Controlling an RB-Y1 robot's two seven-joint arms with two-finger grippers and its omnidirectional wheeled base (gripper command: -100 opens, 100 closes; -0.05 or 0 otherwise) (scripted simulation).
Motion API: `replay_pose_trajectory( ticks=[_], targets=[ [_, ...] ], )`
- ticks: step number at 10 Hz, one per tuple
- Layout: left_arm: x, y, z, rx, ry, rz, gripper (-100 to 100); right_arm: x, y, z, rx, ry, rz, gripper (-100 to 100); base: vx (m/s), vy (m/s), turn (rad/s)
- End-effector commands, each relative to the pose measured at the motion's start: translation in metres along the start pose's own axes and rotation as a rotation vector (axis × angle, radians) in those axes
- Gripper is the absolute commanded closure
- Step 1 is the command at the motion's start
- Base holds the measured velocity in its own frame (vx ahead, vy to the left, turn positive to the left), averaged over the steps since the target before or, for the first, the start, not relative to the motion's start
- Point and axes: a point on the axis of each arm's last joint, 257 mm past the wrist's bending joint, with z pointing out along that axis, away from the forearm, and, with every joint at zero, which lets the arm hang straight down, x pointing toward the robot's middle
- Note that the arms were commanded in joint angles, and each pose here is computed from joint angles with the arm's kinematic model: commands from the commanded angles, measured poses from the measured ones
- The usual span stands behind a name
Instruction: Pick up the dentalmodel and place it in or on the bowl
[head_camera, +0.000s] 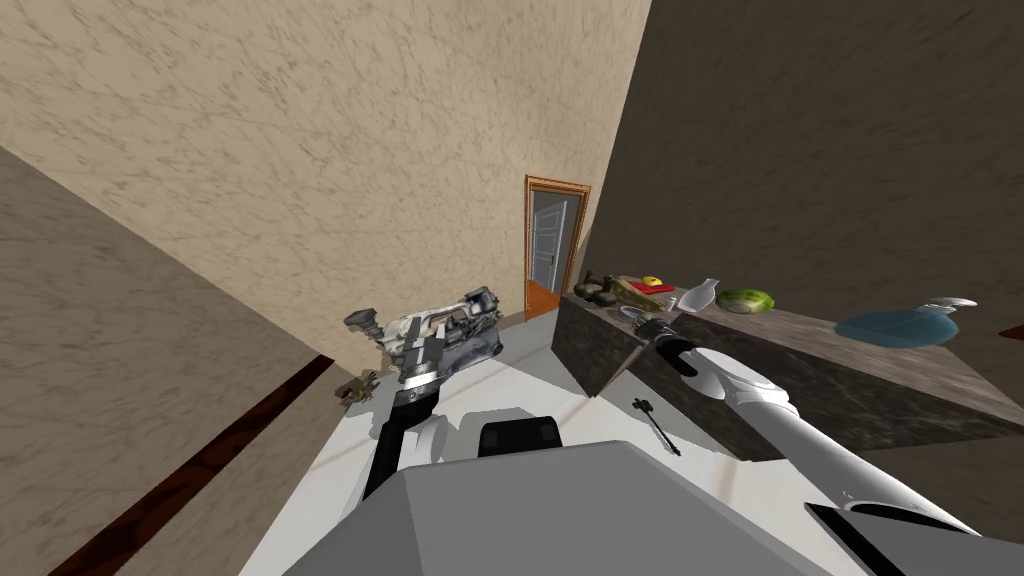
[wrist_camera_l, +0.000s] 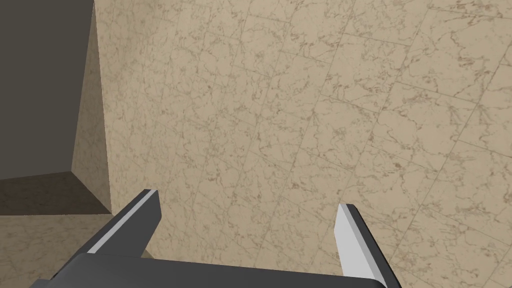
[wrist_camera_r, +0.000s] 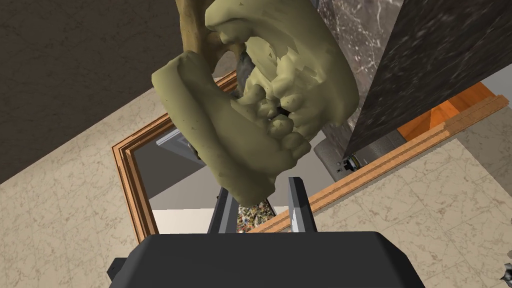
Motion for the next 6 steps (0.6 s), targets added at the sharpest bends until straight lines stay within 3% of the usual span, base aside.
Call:
replay_pose_trajectory(
  ticks=[1,3,6],
  targets=[
    [0.000,0.000,0.000,0.000,0.000,0.000,0,0.004,-0.009,-0.001,-0.006,-0.001,-0.001,100,-0.010,-0.131,0.153],
    [0.000,0.000,0.000,0.000,0.000,0.000,0,0.013,-0.021,-0.003,-0.016,0.007,-0.005,100,-0.027,-0.184,0.241],
    [0.000,0.000,0.000,0.000,0.000,0.000,0,0.023,-0.030,-0.006,-0.028,0.020,-0.012,100,-0.034,-0.241,0.204]
  ],
)
